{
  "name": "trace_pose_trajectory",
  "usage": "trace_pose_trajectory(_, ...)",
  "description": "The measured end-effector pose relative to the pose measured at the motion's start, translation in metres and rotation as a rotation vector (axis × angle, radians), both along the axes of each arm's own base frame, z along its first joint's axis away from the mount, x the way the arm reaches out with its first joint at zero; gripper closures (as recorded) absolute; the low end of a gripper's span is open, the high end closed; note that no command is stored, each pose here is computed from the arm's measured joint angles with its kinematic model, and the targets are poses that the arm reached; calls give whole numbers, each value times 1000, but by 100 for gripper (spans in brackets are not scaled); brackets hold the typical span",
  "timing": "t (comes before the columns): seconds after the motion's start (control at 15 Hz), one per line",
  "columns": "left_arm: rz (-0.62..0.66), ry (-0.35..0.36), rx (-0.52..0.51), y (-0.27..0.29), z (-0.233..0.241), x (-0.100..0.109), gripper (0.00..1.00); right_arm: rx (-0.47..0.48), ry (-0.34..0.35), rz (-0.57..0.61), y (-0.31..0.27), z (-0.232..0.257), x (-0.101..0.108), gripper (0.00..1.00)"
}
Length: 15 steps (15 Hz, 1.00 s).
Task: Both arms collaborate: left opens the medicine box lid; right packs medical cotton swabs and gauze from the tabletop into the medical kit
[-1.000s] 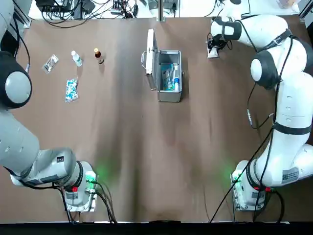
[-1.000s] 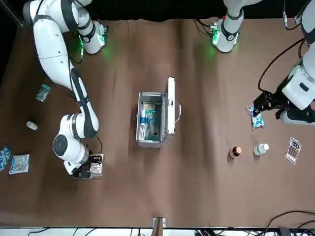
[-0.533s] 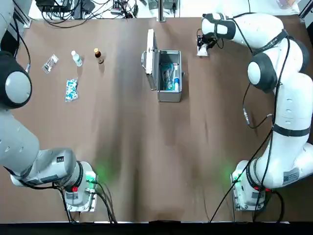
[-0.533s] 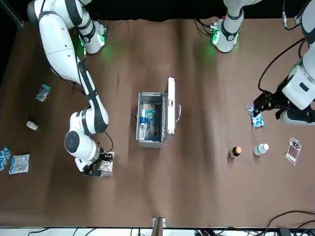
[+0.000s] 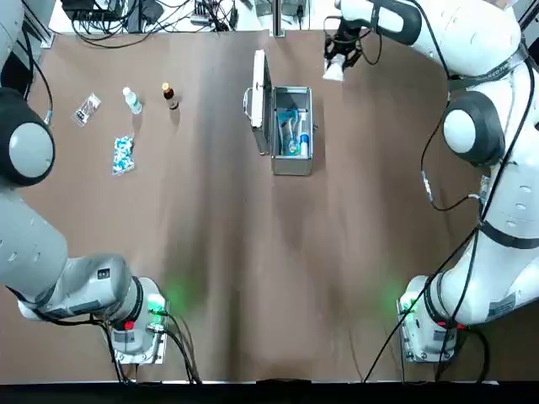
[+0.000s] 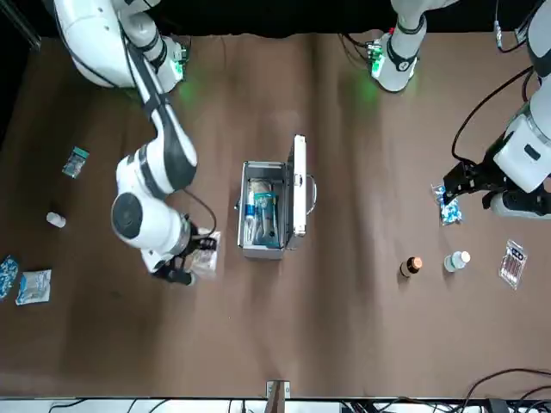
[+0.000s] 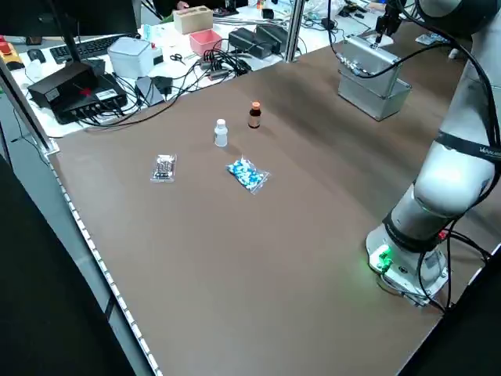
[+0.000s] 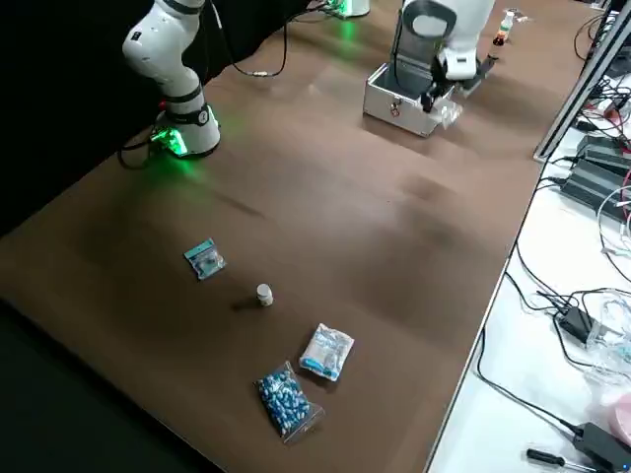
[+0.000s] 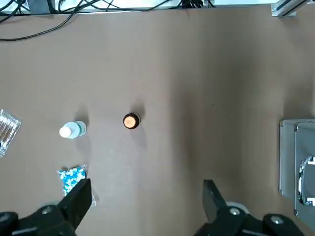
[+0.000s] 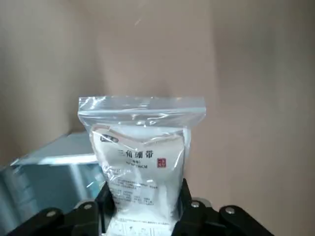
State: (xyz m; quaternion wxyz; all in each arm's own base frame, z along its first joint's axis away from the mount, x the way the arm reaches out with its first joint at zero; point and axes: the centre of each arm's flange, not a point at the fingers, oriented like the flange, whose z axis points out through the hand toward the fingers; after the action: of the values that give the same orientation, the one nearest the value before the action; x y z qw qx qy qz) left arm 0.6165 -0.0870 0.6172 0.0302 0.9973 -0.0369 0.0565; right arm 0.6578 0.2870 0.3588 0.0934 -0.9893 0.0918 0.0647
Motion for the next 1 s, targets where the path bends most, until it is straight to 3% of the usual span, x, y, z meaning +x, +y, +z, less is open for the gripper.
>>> trace_pose_trajectory(0.27,18,1,0,11,-1,2,0,23,51,28,93,-4,-51,45)
trace_pose_trajectory(0.53,18,2,0,11,-1,2,0,9,81,76,135,-23,-83,44)
trace_pose_trajectory(0.87,20,10,-1,13,-6,4,0,-8,118,98,152,-65,-97,39)
trace_pose_trajectory(1.0,22,11,-1,14,-7,5,0,-9,120,96,151,-67,-96,24)
